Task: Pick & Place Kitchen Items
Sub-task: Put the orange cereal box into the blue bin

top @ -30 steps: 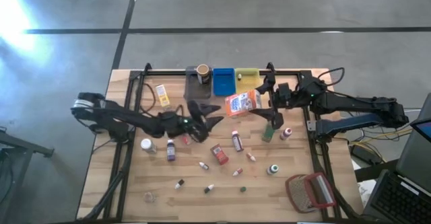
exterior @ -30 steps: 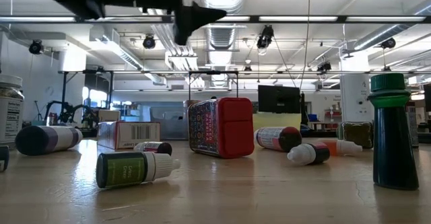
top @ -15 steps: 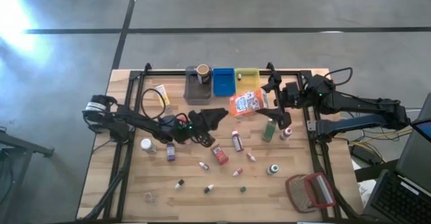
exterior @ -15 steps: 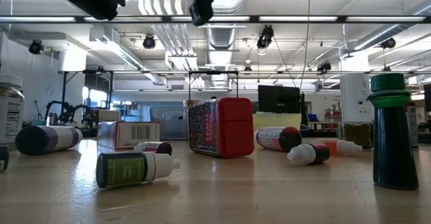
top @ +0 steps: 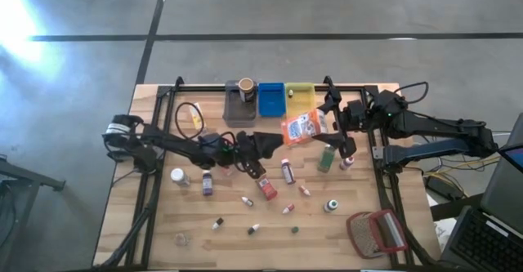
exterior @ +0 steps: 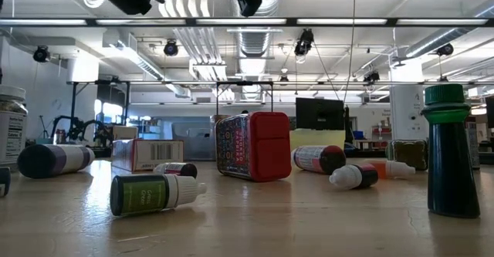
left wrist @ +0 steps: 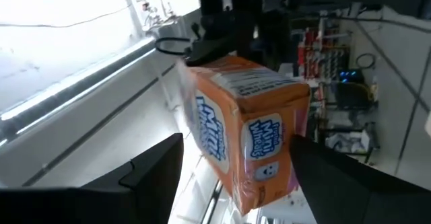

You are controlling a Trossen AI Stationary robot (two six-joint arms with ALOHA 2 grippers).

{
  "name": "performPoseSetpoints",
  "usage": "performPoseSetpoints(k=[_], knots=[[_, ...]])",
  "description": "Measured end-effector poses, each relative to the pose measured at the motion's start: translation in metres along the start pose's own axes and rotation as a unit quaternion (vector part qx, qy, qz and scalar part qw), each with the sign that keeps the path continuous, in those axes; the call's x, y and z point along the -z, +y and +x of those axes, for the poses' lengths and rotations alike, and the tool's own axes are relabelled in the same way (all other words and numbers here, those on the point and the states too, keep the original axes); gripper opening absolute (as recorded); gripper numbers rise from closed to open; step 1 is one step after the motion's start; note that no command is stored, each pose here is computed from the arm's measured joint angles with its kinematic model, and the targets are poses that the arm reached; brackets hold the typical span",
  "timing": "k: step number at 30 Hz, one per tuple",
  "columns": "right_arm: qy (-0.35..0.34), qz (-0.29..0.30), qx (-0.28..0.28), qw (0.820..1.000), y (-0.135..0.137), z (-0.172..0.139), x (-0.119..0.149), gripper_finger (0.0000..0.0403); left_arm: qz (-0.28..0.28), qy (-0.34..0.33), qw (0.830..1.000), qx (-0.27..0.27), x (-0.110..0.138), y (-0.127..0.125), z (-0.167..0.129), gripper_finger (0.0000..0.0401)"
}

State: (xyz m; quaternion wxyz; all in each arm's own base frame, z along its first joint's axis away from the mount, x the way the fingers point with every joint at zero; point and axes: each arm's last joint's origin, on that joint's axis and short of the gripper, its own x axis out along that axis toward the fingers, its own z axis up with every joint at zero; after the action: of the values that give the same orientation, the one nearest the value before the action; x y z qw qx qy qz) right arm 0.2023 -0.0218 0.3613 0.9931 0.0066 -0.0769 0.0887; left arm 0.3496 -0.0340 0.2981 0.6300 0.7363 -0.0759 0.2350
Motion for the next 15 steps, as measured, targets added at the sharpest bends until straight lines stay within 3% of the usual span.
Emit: performPoseSetpoints(k=[8,15], knots=[[-0.01,-0.005,-0.004,1.0,0.0,0.001,-0.007,0.0332,-0.006,0.003,1.0,0.014,0.003,-0.002,0.004,0.0277],[-0.018,-0.008,-0.008,1.0,0.001,0.001,-0.011,0.0309,-0.005,0.001,1.0,0.021,0.004,-0.003,0.004,0.0277]])
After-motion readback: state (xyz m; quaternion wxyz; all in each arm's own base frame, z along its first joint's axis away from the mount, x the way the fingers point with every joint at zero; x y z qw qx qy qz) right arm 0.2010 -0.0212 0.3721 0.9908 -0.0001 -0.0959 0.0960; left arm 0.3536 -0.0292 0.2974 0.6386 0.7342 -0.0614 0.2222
